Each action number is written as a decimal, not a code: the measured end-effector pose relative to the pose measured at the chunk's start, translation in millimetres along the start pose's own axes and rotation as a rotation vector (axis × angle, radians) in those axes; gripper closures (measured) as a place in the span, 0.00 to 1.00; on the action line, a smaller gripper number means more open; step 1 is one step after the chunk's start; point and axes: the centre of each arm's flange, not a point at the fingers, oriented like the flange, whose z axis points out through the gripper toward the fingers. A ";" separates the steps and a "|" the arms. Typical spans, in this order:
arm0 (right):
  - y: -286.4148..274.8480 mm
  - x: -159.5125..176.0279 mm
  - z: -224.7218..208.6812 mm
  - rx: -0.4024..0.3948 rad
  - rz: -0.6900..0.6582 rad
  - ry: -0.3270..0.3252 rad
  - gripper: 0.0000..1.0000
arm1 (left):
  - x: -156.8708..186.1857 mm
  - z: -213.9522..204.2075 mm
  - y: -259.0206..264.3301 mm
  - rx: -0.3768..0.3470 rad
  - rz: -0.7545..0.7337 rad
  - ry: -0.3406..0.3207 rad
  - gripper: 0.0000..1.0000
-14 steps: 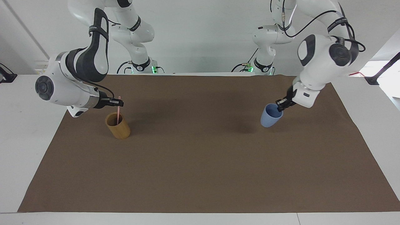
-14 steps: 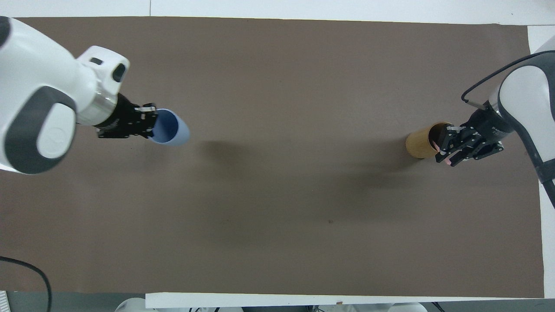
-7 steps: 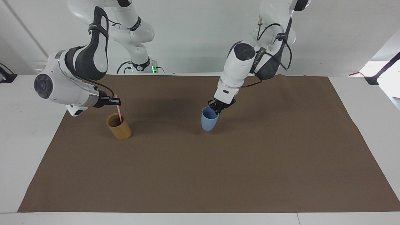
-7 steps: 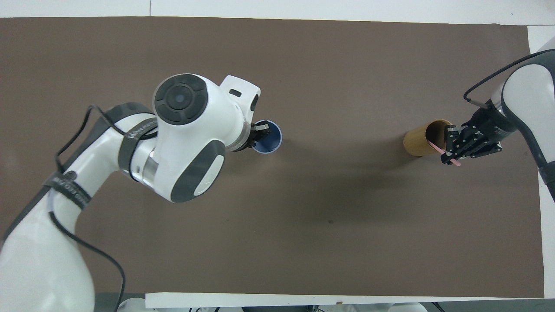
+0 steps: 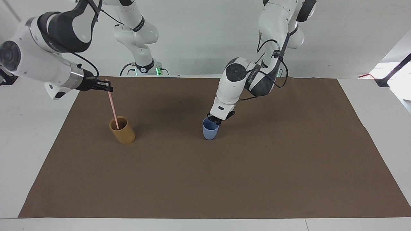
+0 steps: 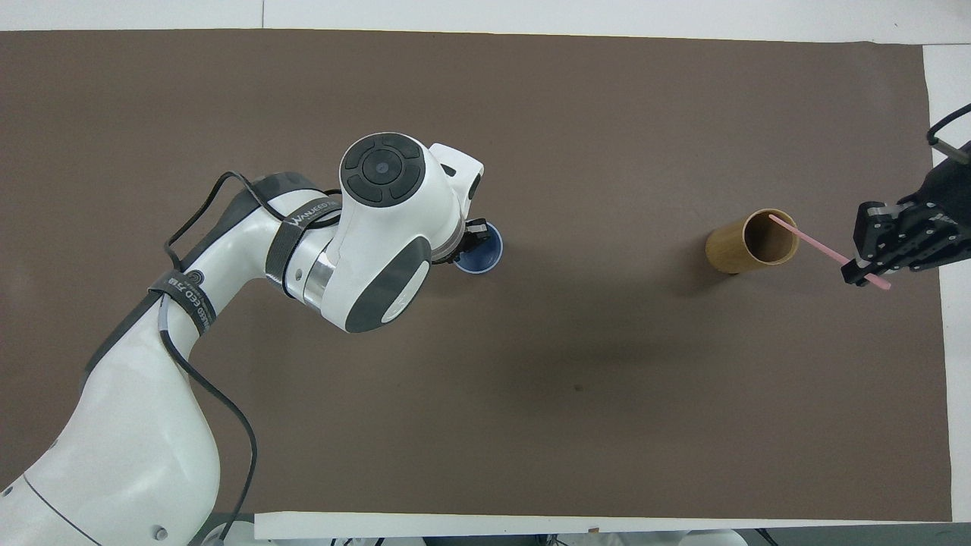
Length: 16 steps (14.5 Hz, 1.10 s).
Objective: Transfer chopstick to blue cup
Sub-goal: 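Lift the chopstick with the right gripper while the left gripper releases the cup, then bring the right gripper's chopstick over the cup while the left gripper retracts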
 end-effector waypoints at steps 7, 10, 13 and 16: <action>-126.3 -40.4 -12.6 0.155 0.175 -0.025 0.92 | 10.3 -10.0 -5.5 0.001 -0.017 0.006 0.10; -173.3 -46.7 -6.3 0.184 0.245 0.004 0.92 | 30.6 -54.1 -19.2 -0.034 -0.055 0.044 0.00; -223.2 -51.8 8.8 0.208 0.312 0.031 0.92 | 40.7 -106.9 -49.6 -0.042 -0.095 0.071 0.00; -268.0 -51.4 33.5 0.322 0.396 0.026 0.92 | 40.3 -146.0 -94.3 0.077 -0.097 0.078 0.00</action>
